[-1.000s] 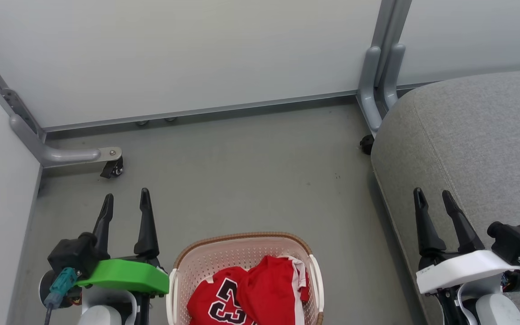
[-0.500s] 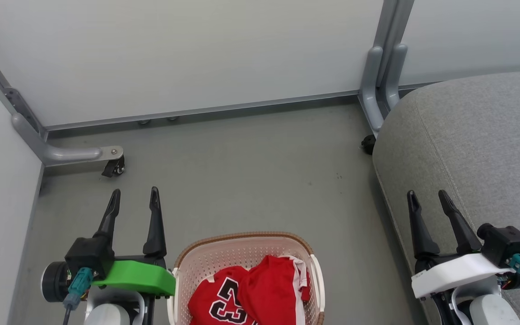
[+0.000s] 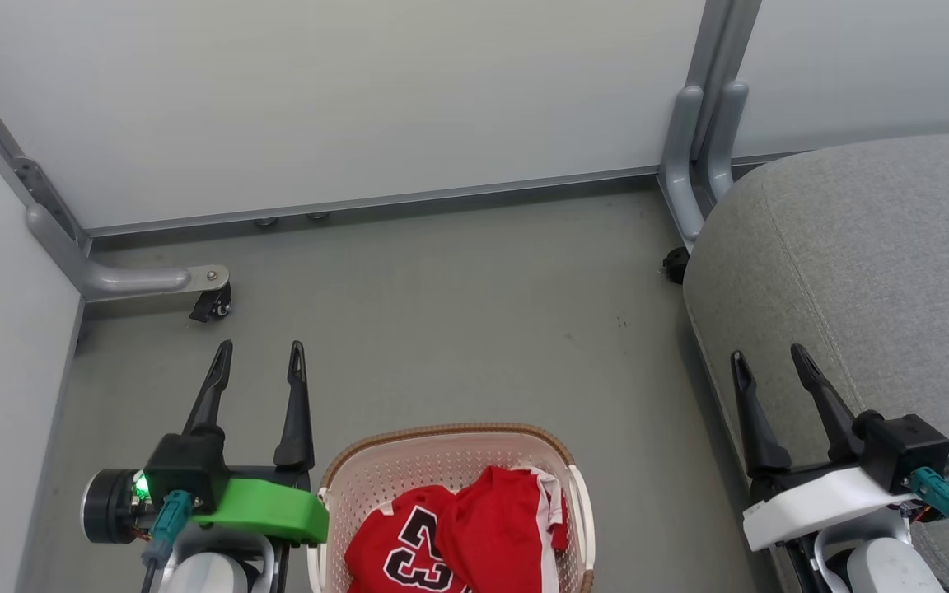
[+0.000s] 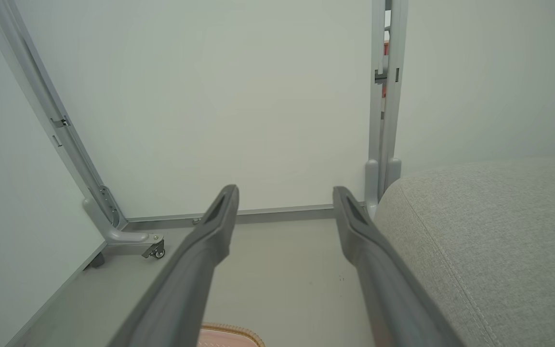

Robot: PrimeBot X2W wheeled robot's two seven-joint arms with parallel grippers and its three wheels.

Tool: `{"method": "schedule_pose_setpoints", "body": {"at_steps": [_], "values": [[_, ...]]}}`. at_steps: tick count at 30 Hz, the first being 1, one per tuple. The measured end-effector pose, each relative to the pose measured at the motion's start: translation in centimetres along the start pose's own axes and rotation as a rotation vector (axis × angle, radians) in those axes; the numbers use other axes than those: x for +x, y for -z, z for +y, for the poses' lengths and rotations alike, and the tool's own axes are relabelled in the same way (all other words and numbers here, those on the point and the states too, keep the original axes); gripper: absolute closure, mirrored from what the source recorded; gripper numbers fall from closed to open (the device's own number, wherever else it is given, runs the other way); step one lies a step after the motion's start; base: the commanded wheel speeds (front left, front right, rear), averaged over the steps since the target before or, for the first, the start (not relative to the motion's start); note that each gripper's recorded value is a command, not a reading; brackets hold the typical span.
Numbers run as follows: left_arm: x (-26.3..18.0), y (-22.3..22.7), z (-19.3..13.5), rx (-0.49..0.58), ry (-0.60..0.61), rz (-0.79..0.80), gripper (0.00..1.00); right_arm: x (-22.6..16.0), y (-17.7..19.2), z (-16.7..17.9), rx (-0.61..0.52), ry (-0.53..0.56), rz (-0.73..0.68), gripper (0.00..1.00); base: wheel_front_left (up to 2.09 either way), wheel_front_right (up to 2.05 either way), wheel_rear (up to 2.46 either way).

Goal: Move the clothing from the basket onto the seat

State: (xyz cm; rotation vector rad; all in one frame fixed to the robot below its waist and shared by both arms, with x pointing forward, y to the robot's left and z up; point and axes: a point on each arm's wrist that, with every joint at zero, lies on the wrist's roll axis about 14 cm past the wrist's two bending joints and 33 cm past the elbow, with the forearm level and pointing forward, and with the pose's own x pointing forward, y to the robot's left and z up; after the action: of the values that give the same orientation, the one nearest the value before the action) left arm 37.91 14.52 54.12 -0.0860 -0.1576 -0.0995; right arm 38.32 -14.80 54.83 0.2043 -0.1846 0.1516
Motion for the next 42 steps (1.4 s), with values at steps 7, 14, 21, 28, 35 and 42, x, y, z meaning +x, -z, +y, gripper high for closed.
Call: {"method": "schedule_pose_setpoints", "body": {"at_steps": [7, 14, 21, 28, 35, 42], "values": [[0.0, -0.2, -0.3, 0.035, 0.014, -0.011, 0.0, 0.0, 0.2, 0.3, -0.043, -0.015, 0.002, 0.0, 0.0, 0.0, 0.0], [0.1, -0.3, -0.4, 0.049, 0.019, -0.017, 0.0, 0.0, 0.5, 0.3, -0.058, -0.02, 0.01, 0.0, 0.0, 0.0, 0.0], [0.1, -0.2, -0.4, 0.049, 0.018, -0.016, 0.0, -0.1, 0.6, 0.4, -0.057, -0.022, 0.015, 0.0, 0.0, 0.0, 0.0], [0.1, -0.2, -0.4, 0.048, 0.018, -0.015, 0.0, -0.1, 0.7, 0.4, -0.057, -0.021, 0.017, 0.0, 0.0, 0.0, 0.0], [0.4, 0.2, -0.8, 0.045, 0.035, -0.005, 0.0, -0.2, 0.9, 0.1, -0.057, -0.013, 0.025, 0.0, 0.0, 0.0, 0.0], [1.5, 0.8, -2.4, 0.037, 0.093, 0.008, 0.0, -0.2, 0.9, -0.7, -0.061, 0.01, 0.025, 0.0, 0.0, 0.0, 0.0]]}}
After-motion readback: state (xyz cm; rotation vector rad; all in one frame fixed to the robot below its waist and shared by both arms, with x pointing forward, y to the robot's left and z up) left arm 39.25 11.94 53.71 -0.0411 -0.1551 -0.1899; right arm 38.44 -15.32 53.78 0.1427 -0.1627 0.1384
